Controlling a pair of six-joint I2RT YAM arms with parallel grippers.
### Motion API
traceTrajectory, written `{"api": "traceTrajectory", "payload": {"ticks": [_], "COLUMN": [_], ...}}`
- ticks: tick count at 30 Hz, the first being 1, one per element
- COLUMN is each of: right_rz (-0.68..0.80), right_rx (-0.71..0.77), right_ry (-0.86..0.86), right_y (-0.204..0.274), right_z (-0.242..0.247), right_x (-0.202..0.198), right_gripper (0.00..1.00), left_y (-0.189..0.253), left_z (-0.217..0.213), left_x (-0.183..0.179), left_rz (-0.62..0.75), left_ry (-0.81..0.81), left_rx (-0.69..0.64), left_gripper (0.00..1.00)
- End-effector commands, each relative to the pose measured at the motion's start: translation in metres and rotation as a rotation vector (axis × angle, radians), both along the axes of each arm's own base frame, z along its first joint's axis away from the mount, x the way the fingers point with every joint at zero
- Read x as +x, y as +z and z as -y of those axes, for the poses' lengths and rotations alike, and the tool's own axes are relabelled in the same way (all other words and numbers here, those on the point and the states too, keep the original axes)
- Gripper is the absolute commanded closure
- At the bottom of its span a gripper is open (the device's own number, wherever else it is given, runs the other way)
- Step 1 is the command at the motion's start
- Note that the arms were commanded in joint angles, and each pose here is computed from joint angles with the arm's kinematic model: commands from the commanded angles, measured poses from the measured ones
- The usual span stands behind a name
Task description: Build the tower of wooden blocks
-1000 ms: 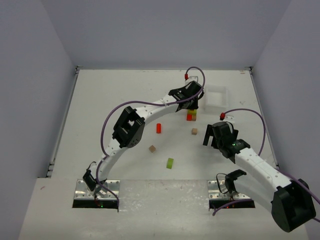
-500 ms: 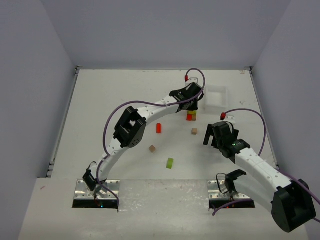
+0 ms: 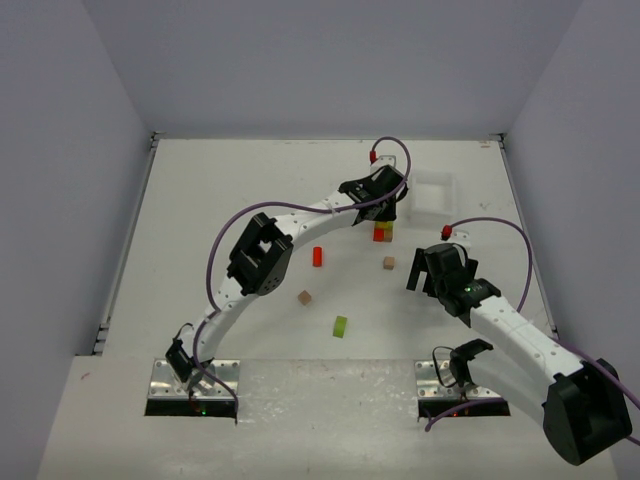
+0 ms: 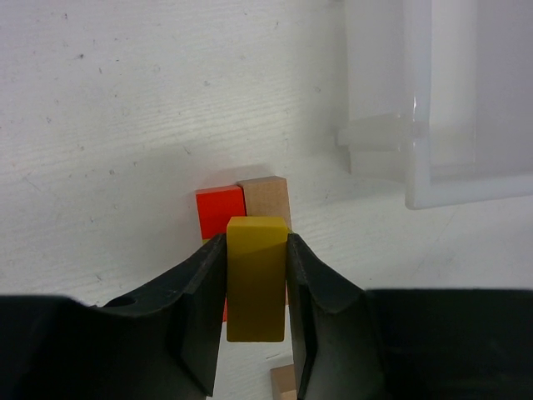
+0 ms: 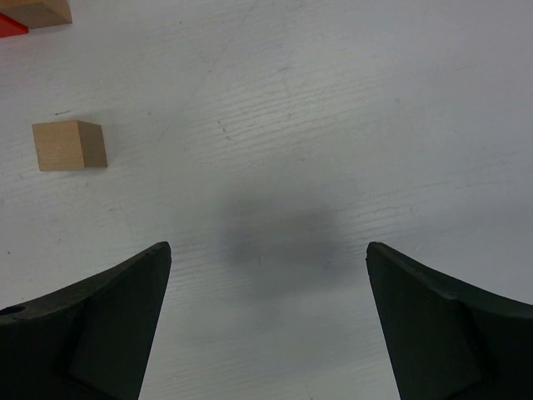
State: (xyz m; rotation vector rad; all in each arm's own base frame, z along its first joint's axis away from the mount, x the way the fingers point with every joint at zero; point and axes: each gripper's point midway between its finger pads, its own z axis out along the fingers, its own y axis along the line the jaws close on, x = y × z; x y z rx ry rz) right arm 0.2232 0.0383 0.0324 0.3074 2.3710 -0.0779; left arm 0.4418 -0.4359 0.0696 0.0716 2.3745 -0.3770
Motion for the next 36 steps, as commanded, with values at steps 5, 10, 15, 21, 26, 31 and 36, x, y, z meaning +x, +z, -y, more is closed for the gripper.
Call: {"api": "traceTrajectory", "payload": {"ticks": [5, 10, 15, 21, 26, 31, 36], "right_rz": [0.027, 0.026, 0.028, 0.025, 0.028, 0.031, 0.04], "right_rx": [-0.003, -0.002, 0.0, 0.007, 0.009, 0.012, 0.019], "right_ry": [-0.037, -0.036, -0.036, -0.026, -0.022, -0.018, 0.023], "right_y": [0.006, 0.006, 0.006, 0.006, 0.007, 0.009, 0.016], "right_z": [0.003, 0.003, 0.003, 0.001, 0.0, -0.001, -0.006], "right_x": [0.007, 0.006, 0.007, 0.007, 0.007, 0.008, 0.011], "right_gripper": [0.01, 0.01, 0.01, 0.01, 0.01, 0.01, 0.01], "left_y": [0.015, 0.018, 0.031, 0.074, 0.114, 0.13, 0.155], "left_z": [0.012, 0.012, 0.017, 0.024, 0.02, 0.008, -0.031], "left_x": [0.0, -0.002, -0.005, -0.004, -0.007, -0.019, -0.04], "left_rz": [0.041, 0.047, 0.066, 0.128, 0.187, 0.202, 0.242], "left_ry": [-0.008, -0.009, -0.027, -0.053, -0.061, -0.053, -0.01], "left_rx": [-0.026, -0.029, -0.046, -0.104, -0.133, -0.141, -0.126], "left_gripper": [0.65, 0.62, 0.57, 0.46, 0.0, 0.0, 0.0]}}
